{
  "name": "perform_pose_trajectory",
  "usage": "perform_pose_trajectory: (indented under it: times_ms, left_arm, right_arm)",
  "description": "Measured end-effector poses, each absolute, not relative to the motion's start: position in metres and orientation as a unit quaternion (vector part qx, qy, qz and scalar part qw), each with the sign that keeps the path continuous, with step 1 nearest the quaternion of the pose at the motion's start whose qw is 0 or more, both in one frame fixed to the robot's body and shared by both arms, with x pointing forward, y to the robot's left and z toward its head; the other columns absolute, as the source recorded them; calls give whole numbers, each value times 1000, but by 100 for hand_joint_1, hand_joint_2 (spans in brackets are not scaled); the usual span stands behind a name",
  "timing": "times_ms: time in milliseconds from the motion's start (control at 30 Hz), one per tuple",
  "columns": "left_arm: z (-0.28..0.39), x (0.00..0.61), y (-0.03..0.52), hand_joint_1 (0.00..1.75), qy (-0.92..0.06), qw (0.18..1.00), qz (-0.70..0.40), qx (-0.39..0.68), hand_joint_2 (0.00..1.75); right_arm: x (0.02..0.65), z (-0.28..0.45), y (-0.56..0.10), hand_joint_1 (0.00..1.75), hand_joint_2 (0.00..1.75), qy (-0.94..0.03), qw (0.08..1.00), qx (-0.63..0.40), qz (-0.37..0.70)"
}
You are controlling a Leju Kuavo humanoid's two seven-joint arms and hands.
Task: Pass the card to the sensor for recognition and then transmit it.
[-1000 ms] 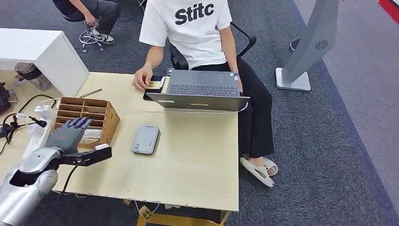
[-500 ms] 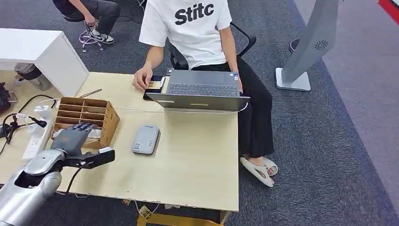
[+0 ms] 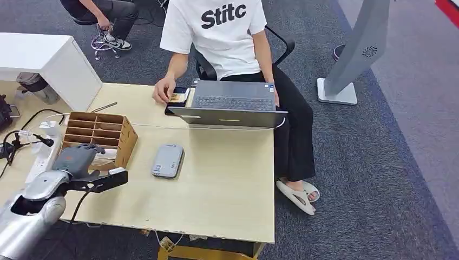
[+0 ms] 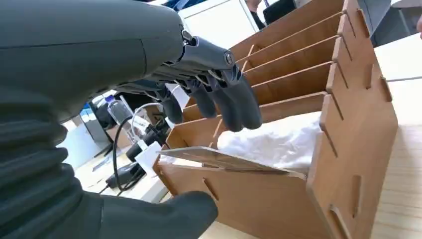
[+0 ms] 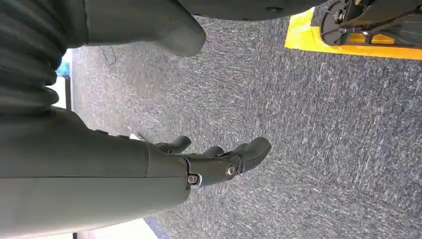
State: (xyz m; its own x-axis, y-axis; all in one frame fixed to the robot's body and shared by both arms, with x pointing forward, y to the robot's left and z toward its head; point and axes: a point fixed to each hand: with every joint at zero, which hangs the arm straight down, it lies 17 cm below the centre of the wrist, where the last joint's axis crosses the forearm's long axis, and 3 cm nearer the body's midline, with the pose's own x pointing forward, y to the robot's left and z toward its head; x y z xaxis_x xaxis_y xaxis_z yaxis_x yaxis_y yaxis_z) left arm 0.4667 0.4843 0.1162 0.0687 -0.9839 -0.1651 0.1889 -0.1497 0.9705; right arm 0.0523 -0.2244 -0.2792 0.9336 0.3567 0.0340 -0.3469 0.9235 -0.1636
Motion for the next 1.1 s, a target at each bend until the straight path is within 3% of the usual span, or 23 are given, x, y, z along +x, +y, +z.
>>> perform_pose_trajectory:
  times_ms: [100,167,200,233,267,833,1100]
  left_arm:
    - [117,467,485,96,-387,522,-560,514,175]
    - [117,467,486,133,-383,519,-562,518,175]
    - [118,467,486,133,-382,517,-562,520,175]
    - [119,467,487,164,-381,515,-562,524,175]
    - [121,468,487,173,-381,510,-559,531,175]
    - [146,478,451,175,-445,425,-519,593,175]
    - [228,463,429,175,-588,351,-386,618,175]
  right_arm:
    - [52,-279,-224,0,175,-32,980,-78,179]
    - [52,-279,-224,0,175,-31,980,-78,179]
    - [52,-279,-224,0,175,-32,980,-77,179]
    - [52,-279,-224,0,175,-31,980,-77,179]
    - [52,-279,-224,0,175,-31,980,-77,179]
    - [54,-279,-223,0,175,-36,979,-75,188]
    - [55,-279,-224,0,175,-38,977,-79,194]
